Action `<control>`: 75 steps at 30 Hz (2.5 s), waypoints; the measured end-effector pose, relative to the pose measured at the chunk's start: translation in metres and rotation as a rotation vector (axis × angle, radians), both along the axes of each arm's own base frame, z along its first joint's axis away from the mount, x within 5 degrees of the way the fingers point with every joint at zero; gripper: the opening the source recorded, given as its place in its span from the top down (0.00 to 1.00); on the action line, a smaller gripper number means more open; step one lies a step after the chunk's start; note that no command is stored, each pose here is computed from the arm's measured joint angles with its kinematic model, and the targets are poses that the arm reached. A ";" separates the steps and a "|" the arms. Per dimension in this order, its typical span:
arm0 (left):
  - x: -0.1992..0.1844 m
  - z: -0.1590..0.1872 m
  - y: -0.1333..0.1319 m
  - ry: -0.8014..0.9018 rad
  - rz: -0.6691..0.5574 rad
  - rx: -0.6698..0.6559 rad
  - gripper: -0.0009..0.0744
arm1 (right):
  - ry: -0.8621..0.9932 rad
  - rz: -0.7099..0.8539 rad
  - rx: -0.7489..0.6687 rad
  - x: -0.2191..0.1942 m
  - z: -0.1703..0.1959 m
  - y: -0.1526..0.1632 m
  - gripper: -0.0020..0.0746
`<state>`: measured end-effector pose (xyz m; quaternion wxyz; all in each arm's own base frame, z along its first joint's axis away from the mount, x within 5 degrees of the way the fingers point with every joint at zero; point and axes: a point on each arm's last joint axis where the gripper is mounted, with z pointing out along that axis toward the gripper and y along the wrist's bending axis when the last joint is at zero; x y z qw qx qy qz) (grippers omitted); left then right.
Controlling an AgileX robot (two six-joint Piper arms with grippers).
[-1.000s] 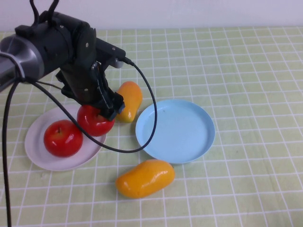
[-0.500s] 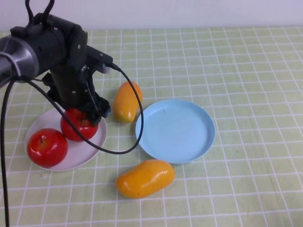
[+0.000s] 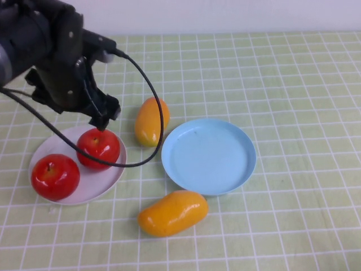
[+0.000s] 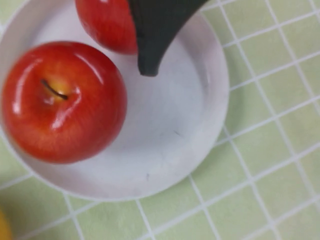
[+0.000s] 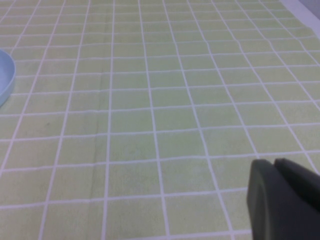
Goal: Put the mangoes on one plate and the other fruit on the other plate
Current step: Put one type of fruit in the left plate, then put another type of fruit in the right plate
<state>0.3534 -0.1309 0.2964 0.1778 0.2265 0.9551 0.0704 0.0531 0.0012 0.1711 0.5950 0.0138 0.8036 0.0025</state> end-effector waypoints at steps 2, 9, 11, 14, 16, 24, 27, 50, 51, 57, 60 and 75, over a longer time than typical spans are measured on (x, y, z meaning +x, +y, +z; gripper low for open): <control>-0.014 0.020 0.006 -0.049 0.024 -0.031 0.11 | 0.000 0.000 0.000 0.000 0.000 0.000 1.00; -0.100 0.063 0.042 -0.230 0.054 -0.140 0.79 | 0.000 0.000 0.000 0.000 0.000 0.000 0.99; -0.123 0.064 0.051 -0.263 0.074 -0.170 0.89 | 0.000 0.000 0.000 0.000 0.000 0.000 1.00; -0.156 0.062 0.065 -0.298 0.094 -0.201 0.96 | 0.000 0.000 0.000 0.000 0.000 0.000 0.99; -0.179 0.062 0.074 -0.337 0.101 -0.227 0.97 | 0.000 0.000 0.000 0.000 0.000 0.000 0.99; -0.251 0.055 0.105 -0.451 0.135 -0.304 0.98 | 0.000 0.000 0.000 0.000 0.000 0.000 0.99; -0.267 0.054 0.113 -0.462 0.147 -0.312 0.98 | 0.000 0.000 0.000 0.000 0.000 0.000 0.99; -0.314 -0.029 0.127 -1.183 0.049 -0.451 0.98 | 0.000 0.000 0.001 0.000 0.000 0.000 0.99; -0.314 -0.034 0.127 -1.184 0.069 -0.440 0.98 | 0.000 0.000 0.001 0.000 0.000 0.000 0.99; -0.303 -0.073 0.128 -1.155 0.149 -0.404 0.98 | 0.000 0.000 0.001 0.000 0.000 0.000 0.99; -0.298 -0.090 0.128 -1.166 0.155 -0.408 0.98 | -0.001 0.000 0.001 0.000 0.000 0.000 0.99; -0.301 -0.125 0.128 -0.875 0.217 -0.390 0.98 | -0.001 0.000 0.001 0.000 0.000 0.000 0.99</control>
